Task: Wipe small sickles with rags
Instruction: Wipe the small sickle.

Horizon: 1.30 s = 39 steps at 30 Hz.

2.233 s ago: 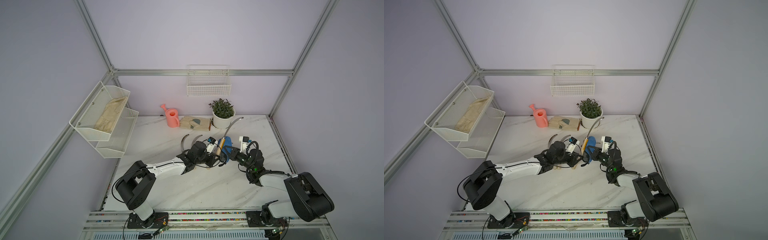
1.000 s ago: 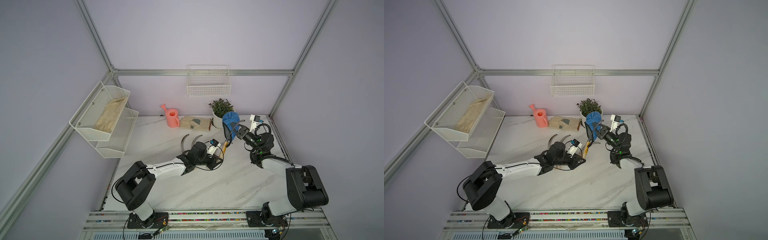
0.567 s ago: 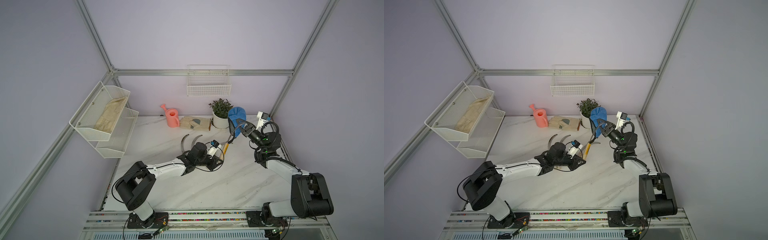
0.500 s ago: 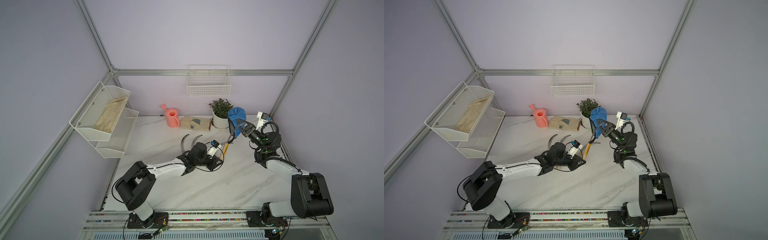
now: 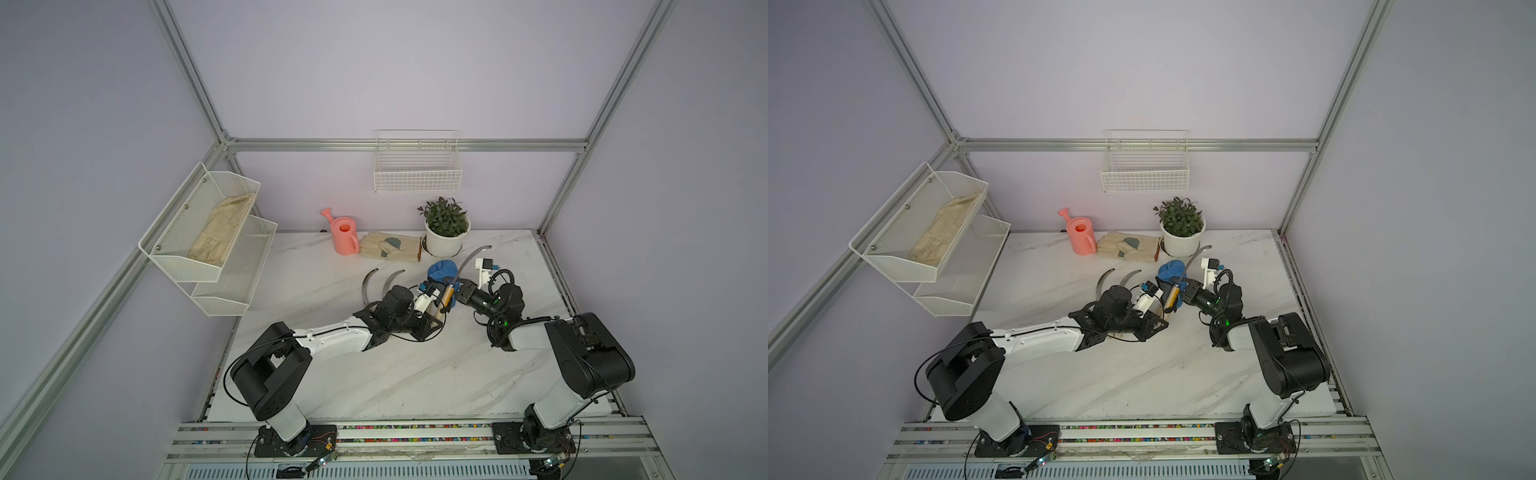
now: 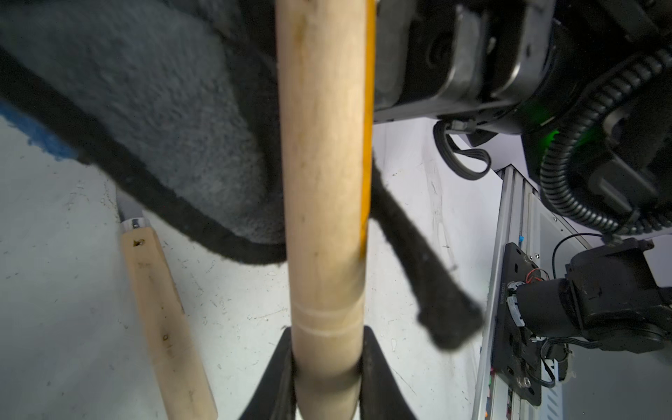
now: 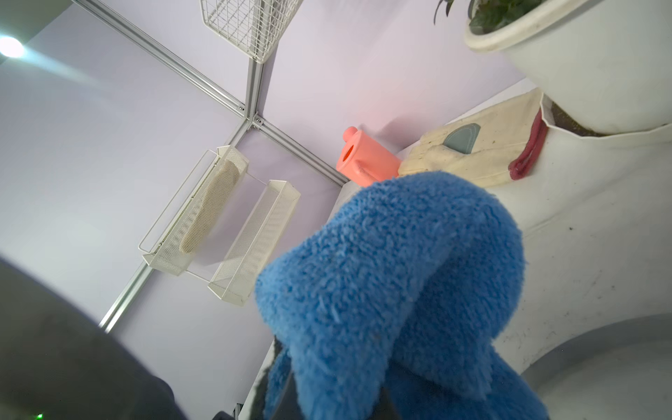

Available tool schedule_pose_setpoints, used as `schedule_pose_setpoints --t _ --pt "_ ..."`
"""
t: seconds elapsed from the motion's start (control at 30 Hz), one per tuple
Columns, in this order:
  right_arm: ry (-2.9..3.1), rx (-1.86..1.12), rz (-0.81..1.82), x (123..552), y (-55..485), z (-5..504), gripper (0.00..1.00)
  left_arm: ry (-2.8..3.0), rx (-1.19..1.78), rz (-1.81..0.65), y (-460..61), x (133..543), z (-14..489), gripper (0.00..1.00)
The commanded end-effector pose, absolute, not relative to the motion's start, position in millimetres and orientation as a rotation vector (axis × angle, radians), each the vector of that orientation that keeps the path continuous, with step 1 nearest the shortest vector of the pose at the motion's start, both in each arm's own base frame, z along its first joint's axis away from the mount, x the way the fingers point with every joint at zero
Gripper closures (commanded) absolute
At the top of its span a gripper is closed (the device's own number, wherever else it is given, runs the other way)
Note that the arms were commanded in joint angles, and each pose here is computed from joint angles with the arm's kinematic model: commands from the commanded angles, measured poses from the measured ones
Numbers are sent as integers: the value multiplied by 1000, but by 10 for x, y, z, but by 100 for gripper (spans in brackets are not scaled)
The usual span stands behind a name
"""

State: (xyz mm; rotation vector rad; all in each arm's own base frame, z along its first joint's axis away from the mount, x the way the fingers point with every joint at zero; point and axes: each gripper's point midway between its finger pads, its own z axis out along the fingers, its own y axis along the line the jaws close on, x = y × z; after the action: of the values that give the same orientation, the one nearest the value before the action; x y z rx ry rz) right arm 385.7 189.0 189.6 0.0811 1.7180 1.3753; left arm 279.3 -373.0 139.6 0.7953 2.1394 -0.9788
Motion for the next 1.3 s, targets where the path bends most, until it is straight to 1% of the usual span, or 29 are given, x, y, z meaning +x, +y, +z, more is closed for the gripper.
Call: schedule_pose_setpoints --t 0.0,0.13,0.33,0.43,0.57,0.67,0.8,0.9,1.0,1.07,1.13,1.27 --pt "1520 -37 1385 3837 1900 2574 100 2111 758 -944 -3701 2876 1453 100" --pt "1465 -32 1373 3903 1759 2935 100 2129 739 -885 -3633 2924 1359 100" --pt "1356 -4 1373 3964 1345 3495 100 2149 734 -872 -3635 2948 1265 100" --pt "1338 3 1363 3960 1265 3625 100 2149 735 -870 -3642 2964 1255 100" --pt "1371 20 1354 3975 1263 3484 100 2147 729 -868 -3632 2966 1262 100" --pt "1411 47 1359 3980 1300 3201 100 2143 720 -861 -3617 2976 1282 100" --pt "1502 37 1390 3943 1599 2727 100 2140 713 -856 -3613 3003 1323 100" --pt "1540 19 1421 3892 1778 2492 100 2135 706 -851 -3609 3023 1346 100" --pt "1526 -1 1458 3860 1830 2496 100 2140 703 -848 -3613 3033 1334 100" --pt "1512 -11 1453 3855 1823 2592 100 2146 703 -844 -3615 3040 1314 100" --pt "1496 -22 1433 3863 1797 2725 100 2152 698 -836 -3606 3053 1292 100" --pt "1429 6 1397 3925 1539 3088 100 2158 691 -827 -3596 3070 1266 100"
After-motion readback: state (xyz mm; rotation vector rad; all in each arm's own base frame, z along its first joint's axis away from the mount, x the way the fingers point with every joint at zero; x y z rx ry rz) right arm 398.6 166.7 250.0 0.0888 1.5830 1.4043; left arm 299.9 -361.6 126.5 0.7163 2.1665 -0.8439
